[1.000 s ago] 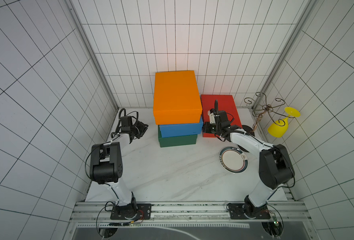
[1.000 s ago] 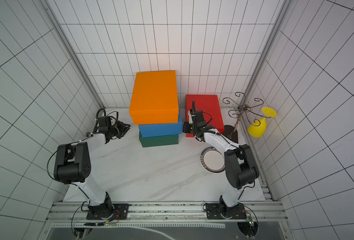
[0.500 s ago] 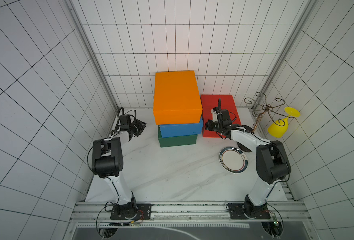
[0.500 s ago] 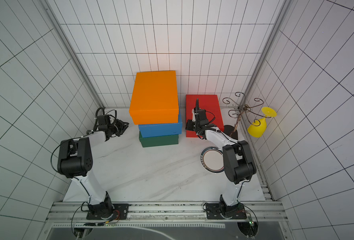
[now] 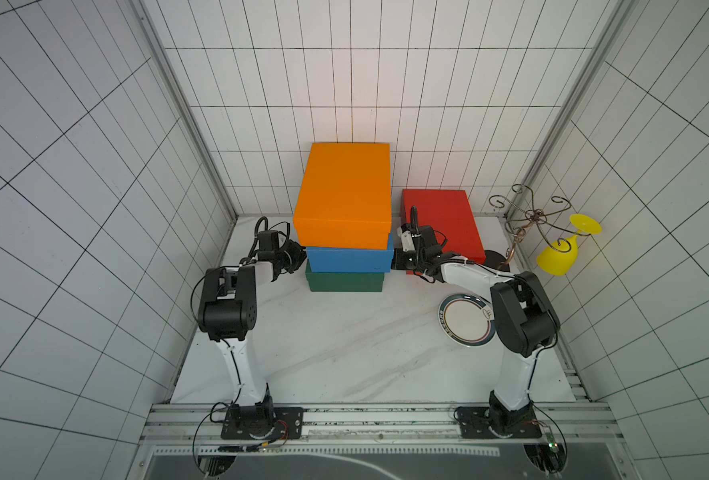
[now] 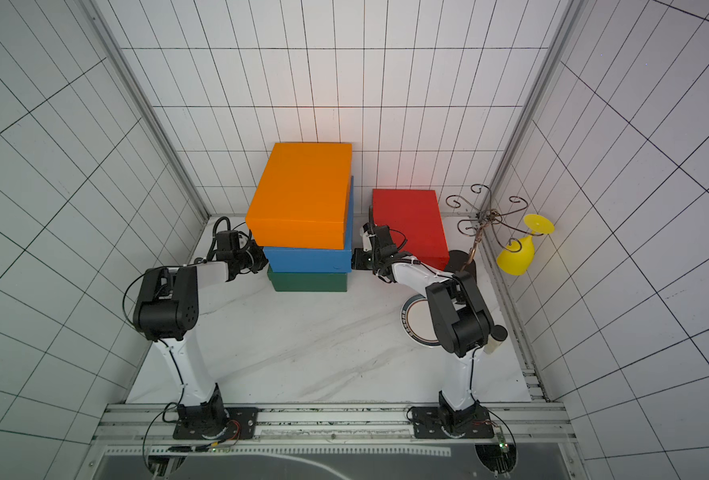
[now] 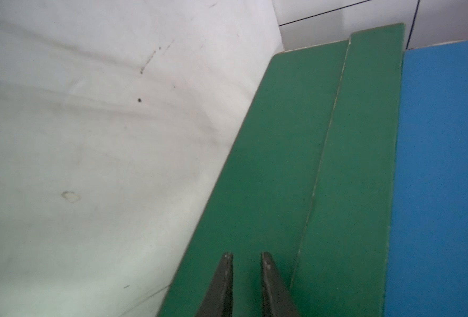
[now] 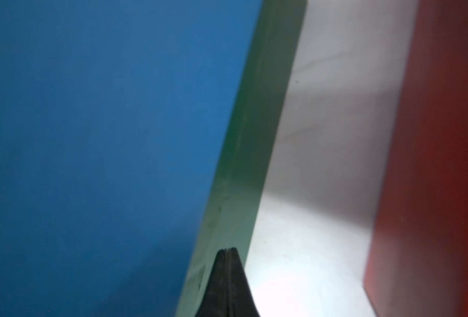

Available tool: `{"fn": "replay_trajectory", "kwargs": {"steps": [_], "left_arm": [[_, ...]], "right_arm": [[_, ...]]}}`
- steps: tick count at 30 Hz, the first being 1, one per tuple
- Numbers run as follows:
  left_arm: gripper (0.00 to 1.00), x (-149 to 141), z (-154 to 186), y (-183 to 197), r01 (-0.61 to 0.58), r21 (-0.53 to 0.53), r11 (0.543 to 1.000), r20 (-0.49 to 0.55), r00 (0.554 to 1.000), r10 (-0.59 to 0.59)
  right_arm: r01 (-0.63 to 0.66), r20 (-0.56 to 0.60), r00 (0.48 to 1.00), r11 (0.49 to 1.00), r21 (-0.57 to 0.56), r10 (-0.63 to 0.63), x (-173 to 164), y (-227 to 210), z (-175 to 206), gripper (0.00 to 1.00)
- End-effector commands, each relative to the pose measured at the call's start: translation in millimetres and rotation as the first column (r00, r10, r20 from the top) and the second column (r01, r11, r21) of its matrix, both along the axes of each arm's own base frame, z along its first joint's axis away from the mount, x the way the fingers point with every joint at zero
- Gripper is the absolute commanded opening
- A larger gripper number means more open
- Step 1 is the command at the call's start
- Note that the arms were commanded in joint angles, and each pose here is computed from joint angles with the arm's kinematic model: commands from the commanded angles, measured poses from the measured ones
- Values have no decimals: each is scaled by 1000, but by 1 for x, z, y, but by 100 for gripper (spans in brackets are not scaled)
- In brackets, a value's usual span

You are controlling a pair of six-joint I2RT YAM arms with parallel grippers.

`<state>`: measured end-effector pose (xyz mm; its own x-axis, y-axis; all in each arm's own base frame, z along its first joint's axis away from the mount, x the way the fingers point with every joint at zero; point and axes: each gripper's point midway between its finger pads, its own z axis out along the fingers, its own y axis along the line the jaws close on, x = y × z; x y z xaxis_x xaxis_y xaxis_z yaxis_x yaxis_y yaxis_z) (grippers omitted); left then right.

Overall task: Stack the shoeboxes
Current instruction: Adjust the shoeboxes at the center of the board.

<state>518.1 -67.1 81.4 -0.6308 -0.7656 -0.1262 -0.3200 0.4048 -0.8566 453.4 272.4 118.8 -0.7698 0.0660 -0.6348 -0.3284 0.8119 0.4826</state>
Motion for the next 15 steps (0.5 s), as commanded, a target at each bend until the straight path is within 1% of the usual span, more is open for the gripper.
{"fn": "replay_trajectory", "kwargs": {"steps": [1,7,12,15], "left_arm": [[20,-3,3,-7,19,-31,999,26,999,-19],[19,-31,-2,-12,36,-48,998,8,999,-35],[19,-59,-4,-15,50,-54,997,6,999,-50],[19,-70,-2,-15,52,-50,997,9,999,-52]], "right_arm": [[-45,52,998,996,78,41,-2,22,25,0],[-76,47,996,993,88,72,-17,39,26,0],[-80,35,996,993,91,77,-32,43,22,0],[-80,29,997,993,91,77,-38,43,21,0]]}}
